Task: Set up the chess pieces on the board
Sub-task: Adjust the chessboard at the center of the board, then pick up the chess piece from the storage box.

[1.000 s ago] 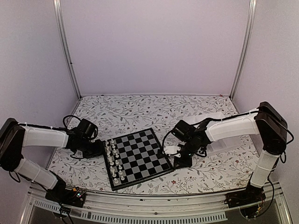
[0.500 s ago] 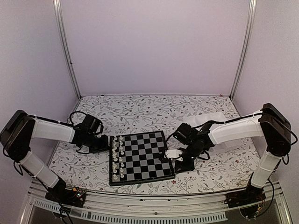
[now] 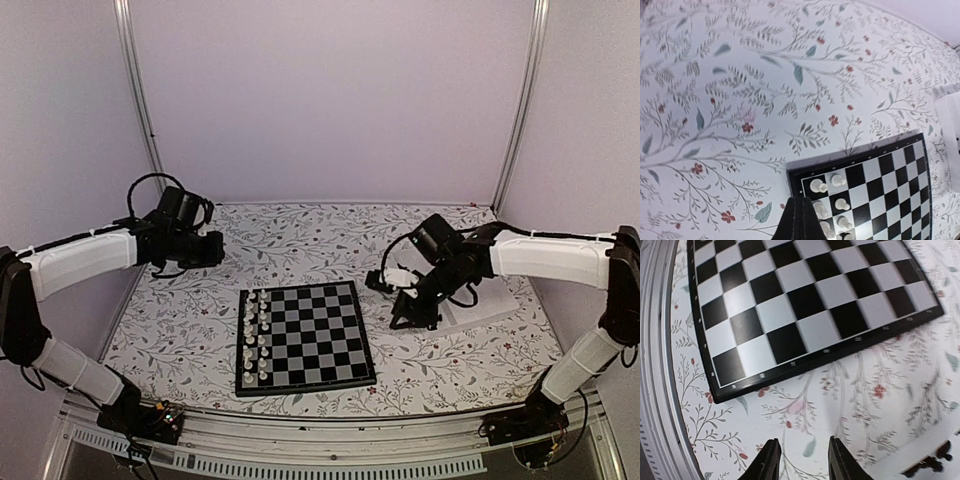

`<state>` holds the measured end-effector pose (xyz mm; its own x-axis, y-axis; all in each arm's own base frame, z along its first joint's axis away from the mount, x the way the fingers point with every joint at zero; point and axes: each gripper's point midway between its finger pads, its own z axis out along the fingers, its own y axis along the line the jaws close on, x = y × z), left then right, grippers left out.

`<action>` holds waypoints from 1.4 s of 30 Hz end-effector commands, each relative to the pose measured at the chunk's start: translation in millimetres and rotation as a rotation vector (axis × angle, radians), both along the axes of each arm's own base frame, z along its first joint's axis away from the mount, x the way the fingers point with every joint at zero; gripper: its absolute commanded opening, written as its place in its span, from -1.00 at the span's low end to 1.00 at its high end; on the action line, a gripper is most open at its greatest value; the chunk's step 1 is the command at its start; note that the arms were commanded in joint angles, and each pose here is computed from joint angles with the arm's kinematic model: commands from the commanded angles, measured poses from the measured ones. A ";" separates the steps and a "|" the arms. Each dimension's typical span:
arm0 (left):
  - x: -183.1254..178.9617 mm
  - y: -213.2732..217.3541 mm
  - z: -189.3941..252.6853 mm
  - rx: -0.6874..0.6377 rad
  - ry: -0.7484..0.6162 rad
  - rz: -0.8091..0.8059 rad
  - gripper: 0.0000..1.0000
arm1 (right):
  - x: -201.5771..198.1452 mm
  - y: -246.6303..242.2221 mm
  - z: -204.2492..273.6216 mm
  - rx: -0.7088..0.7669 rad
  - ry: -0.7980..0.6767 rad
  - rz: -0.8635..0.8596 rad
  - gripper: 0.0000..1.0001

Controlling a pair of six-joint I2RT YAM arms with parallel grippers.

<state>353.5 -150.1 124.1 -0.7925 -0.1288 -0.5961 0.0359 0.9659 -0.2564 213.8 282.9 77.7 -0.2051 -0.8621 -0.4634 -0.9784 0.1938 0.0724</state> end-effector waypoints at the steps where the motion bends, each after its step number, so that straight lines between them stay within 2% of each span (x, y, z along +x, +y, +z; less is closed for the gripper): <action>1: 19.2 -1.4 92.7 0.078 -0.240 -0.121 -0.94 | 39.4 -14.3 75.6 0.172 -0.064 -0.116 -0.19; 3: 24.6 -15.2 132.8 0.049 -0.351 -0.182 -0.49 | 60.8 -29.6 94.3 0.201 -0.121 -0.186 -0.01; 5: 23.8 -32.6 169.3 0.024 -0.479 -0.248 -0.09 | 81.3 -48.7 104.0 0.212 -0.150 -0.262 0.08; 7: 18.4 -53.3 197.7 -0.018 -0.619 -0.314 0.23 | 102.9 -70.5 106.1 0.205 -0.162 -0.345 0.16; 9: 8.1 -75.3 216.5 -0.074 -0.740 -0.405 0.31 | 122.2 -92.7 96.3 0.176 -0.147 -0.430 0.33; 10: 0.9 -84.6 224.9 -0.104 -0.802 -0.441 0.33 | 129.3 -101.3 87.1 0.144 -0.145 -0.462 0.34; 12: -19.1 -105.0 242.1 -0.195 -0.920 -0.492 0.42 | 137.7 -114.3 67.7 0.080 -0.153 -0.501 0.26; 14: -26.7 -115.9 247.6 -0.266 -0.951 -0.505 0.54 | 137.9 -118.7 52.8 0.049 -0.157 -0.502 0.17; 21: -16.6 -149.9 224.8 -0.401 -0.723 -0.556 0.47 | 132.7 -114.6 22.4 0.038 -0.101 -0.474 -0.12; 24: -16.5 -154.1 215.4 -0.428 -0.655 -0.555 0.45 | 132.2 -110.1 12.7 0.032 -0.073 -0.453 -0.17; 34: -13.9 -142.6 190.9 -0.369 -0.612 -0.497 0.43 | 128.5 -92.9 -4.0 0.018 -0.041 -0.397 -0.14; 42: -13.8 -141.3 176.3 -0.342 -0.558 -0.492 0.43 | 138.3 -88.0 -15.0 0.012 -0.025 -0.415 -0.24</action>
